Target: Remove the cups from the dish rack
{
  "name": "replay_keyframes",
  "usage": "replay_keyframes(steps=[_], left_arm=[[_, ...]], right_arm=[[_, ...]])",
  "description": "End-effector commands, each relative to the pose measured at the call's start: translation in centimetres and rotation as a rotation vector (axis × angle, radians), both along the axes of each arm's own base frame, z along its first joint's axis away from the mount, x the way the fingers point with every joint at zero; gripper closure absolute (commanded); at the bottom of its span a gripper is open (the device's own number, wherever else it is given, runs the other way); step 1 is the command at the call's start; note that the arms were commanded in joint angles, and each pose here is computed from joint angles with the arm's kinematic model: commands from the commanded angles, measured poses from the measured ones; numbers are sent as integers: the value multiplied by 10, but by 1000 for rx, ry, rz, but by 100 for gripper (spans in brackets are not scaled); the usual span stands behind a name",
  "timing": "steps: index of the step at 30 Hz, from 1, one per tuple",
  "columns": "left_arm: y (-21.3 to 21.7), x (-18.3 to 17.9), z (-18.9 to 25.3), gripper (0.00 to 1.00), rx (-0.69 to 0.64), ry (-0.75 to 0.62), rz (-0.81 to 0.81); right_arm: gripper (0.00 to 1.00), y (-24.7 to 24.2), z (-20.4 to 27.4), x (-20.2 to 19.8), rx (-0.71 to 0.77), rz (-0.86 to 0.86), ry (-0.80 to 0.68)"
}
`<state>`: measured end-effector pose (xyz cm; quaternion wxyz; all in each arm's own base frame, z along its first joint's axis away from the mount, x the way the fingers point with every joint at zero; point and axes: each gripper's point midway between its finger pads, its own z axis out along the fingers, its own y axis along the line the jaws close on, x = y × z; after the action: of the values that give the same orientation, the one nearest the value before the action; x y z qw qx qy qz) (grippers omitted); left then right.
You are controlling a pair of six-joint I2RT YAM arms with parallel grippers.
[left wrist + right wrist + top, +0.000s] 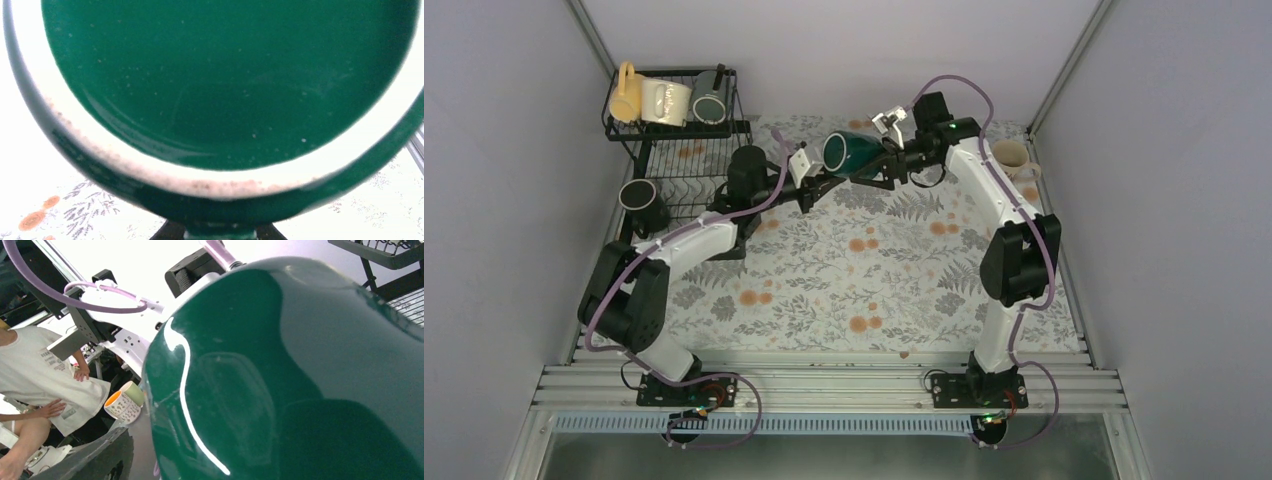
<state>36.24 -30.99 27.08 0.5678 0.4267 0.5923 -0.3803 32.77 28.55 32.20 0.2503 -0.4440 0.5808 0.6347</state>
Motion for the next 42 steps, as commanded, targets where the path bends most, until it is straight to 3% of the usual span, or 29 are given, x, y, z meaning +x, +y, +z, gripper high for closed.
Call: replay_keyframes(steps=[1, 12, 18, 33, 42], left_arm=[[1, -24, 41, 98, -52, -151, -56], [27, -16, 59, 98, -74, -177, -11], [31, -12, 57, 98, -75, -180, -6], [20, 9, 48, 98, -84, -165, -29], [14, 21, 64, 98, -118, -184, -44]], right_arm=[[17, -9, 11, 12, 18, -39, -75], [15, -41, 21, 25, 82, -85, -83], [27, -47, 33, 17, 151, -44, -55], [39, -50, 53, 1, 203, -1, -32], [47, -43, 51, -13, 197, 41, 3]])
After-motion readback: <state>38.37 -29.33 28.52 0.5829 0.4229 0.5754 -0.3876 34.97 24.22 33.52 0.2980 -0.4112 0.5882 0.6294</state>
